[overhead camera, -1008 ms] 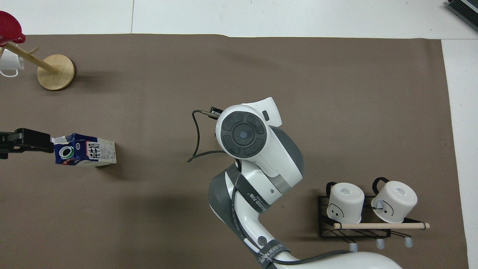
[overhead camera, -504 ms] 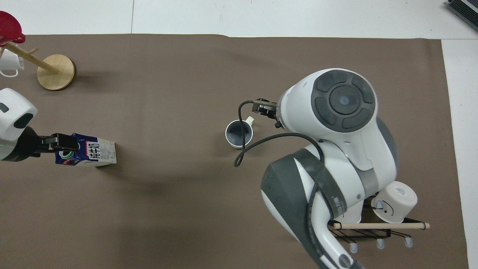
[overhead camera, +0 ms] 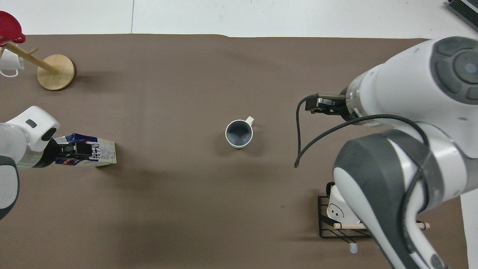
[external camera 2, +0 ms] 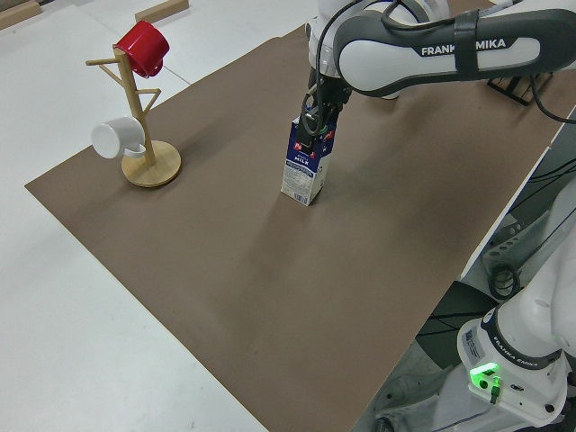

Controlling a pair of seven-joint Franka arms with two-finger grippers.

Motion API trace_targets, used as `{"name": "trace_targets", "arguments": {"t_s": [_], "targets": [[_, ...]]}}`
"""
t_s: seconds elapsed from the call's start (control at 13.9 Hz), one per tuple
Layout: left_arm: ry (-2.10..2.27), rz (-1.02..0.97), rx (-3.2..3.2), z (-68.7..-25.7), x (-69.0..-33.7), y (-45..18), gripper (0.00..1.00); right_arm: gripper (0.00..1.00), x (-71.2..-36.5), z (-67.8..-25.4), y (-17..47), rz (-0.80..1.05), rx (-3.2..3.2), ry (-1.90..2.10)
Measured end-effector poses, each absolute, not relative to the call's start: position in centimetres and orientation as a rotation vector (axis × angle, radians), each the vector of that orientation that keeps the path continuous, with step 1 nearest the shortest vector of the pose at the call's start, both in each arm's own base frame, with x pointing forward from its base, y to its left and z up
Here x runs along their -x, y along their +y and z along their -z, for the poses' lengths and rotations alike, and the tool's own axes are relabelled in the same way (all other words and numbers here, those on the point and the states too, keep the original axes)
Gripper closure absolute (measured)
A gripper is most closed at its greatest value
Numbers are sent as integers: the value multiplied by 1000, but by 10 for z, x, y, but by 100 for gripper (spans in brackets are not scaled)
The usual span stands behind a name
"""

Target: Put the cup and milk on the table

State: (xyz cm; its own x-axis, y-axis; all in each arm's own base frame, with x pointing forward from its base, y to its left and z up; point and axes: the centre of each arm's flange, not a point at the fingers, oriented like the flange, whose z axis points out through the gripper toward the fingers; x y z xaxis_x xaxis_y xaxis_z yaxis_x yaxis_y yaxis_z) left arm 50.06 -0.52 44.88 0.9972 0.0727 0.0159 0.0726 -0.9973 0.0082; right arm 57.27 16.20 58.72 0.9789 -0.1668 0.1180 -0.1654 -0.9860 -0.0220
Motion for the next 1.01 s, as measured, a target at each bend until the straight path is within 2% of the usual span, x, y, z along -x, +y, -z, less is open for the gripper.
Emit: {"name": "trace_targets", "arguments": {"t_s": [0.07, 0.22, 0.29, 0.43, 0.72, 1.01], "targets": [[113, -28, -3132, -450, -500, -5, 7, 0, -573, -591, 149, 184, 3114, 254], [110, -35, -3132, -452, -500, -5, 32, 0, -572, -595, 130, 163, 3123, 244], [110, -37, -3132, -452, -500, -5, 32, 0, -571, -596, 122, 147, 3127, 251], [108, -40, -3133, -453, -500, -6, 49, 0, -570, -596, 101, 106, 3137, 260], [107, -55, -3132, -458, -502, -6, 52, 0, -567, -602, 51, 60, 3144, 278], [166, -71, -3123, -480, -519, -13, 54, 0, -561, -610, 7, 32, 3144, 266]]}}
